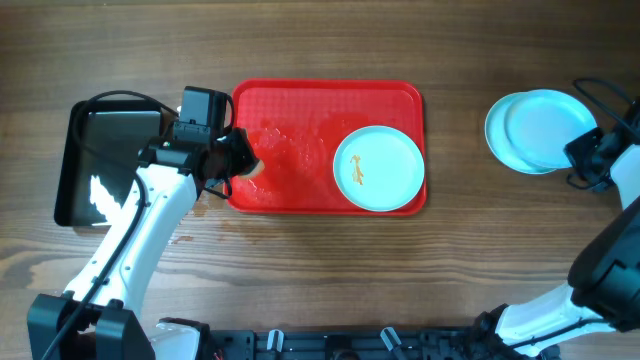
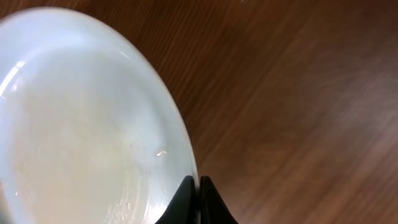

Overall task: Clean dirty plates on tray and stack at the side
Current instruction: 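Stack the plate onto the plate at the right side and release, then reach the right gripper to the rim of the last plate on the tray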

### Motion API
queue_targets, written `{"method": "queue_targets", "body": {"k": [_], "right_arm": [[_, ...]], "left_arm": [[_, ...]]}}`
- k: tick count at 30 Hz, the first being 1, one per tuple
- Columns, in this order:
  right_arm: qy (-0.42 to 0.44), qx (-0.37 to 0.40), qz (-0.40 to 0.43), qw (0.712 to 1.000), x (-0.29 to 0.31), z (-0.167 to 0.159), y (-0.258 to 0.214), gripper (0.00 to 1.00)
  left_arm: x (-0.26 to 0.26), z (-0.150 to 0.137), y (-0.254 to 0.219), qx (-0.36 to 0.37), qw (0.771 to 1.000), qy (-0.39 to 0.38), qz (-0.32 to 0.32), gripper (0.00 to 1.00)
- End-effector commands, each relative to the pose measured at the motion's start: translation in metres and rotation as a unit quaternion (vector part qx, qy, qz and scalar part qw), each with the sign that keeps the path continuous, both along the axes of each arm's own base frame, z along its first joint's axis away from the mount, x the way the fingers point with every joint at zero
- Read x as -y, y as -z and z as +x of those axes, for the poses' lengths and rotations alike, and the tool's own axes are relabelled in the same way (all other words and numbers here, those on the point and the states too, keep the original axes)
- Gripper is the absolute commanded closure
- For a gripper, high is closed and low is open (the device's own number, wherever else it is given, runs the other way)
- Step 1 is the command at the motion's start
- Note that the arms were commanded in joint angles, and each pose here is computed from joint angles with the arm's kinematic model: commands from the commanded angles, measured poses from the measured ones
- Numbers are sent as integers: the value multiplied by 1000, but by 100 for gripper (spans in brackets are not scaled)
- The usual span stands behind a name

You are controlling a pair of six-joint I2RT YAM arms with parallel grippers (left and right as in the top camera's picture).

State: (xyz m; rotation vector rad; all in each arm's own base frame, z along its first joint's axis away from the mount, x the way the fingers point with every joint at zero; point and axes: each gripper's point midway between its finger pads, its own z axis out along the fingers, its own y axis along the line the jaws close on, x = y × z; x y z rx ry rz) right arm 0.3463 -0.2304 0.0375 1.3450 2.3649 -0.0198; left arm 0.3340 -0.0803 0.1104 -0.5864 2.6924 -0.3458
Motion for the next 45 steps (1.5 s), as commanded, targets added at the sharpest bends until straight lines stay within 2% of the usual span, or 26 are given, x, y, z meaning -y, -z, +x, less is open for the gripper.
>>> {"method": "queue_targets", "body": {"k": [1, 12, 13, 17, 18, 23, 25, 27, 29, 30, 32, 33, 35, 37, 38, 40, 42, 43, 44, 45], "right_arm": [[-68, 38, 65, 995, -27, 19, 12, 95], [-72, 26, 71, 995, -31, 14, 14, 95], [-72, 24, 73, 994, -32, 13, 15, 90], [-70, 28, 73, 994, -32, 13, 7, 47], [-62, 33, 73, 995, -32, 14, -1, 43], [-68, 112, 72, 989, -40, 27, -68, 42], [-81, 187, 135, 970, -69, 36, -111, 42], [-127, 228, 195, 945, -101, 37, -136, 42], [-192, 228, 234, 925, -146, 39, -144, 50], [-230, 218, 223, 922, -162, 41, -141, 55], [-322, 169, 161, 918, -198, 41, -120, 56], [-343, 119, 116, 925, -209, 39, -102, 53], [-354, 44, 41, 933, -219, 36, -78, 33], [-383, -3, -7, 924, -240, 35, -61, 14], [-406, -14, -20, 914, -254, 35, -55, 16], [-419, -26, -44, 907, -268, 40, -44, 39], [-428, -36, -47, 902, -276, 42, -31, 50], [-430, -41, -42, 901, -279, 43, -24, 63], [-434, -48, -30, 899, -283, 41, -16, 71], [-446, -57, -20, 893, -287, 39, -7, 74]], "left_arm": [[1, -1, 4, -7, 1000, -3, -6, 96], [1, -1, 4, -7, 1000, -3, -6, 96], [1, -1, 4, -7, 1000, -3, -6, 96], [1, -1, 4, -7, 1000, -3, -6, 96], [1, -1, 4, -7, 1000, -2, -5, 96], [1, 0, 4, -5, 1000, -2, -6, 96], [1, 0, 4, -4, 1000, -2, -6, 96], [1, 0, 4, -5, 1000, -1, -6, 96], [1, 1, 3, -1, 1000, -2, -7, 96], [2, 2, 3, 1, 1000, -2, -7, 96], [2, 2, 3, 1, 1000, -2, -7, 96], [1, 1, 3, -2, 1000, -2, -7, 96], [1, 0, 4, -4, 1000, -2, -6, 96], [1, 0, 4, -4, 1000, -2, -6, 96], [1, 0, 4, -5, 1000, -1, -6, 96], [1, -1, 4, -7, 1000, -1, -6, 96], [1, -1, 4, -7, 1000, -1, -6, 96], [1, -1, 4, -7, 1000, -1, -5, 96], [1, -1, 4, -7, 1000, -1, -5, 96], [1, -1, 4, -7, 1000, -1, -5, 96]]}}
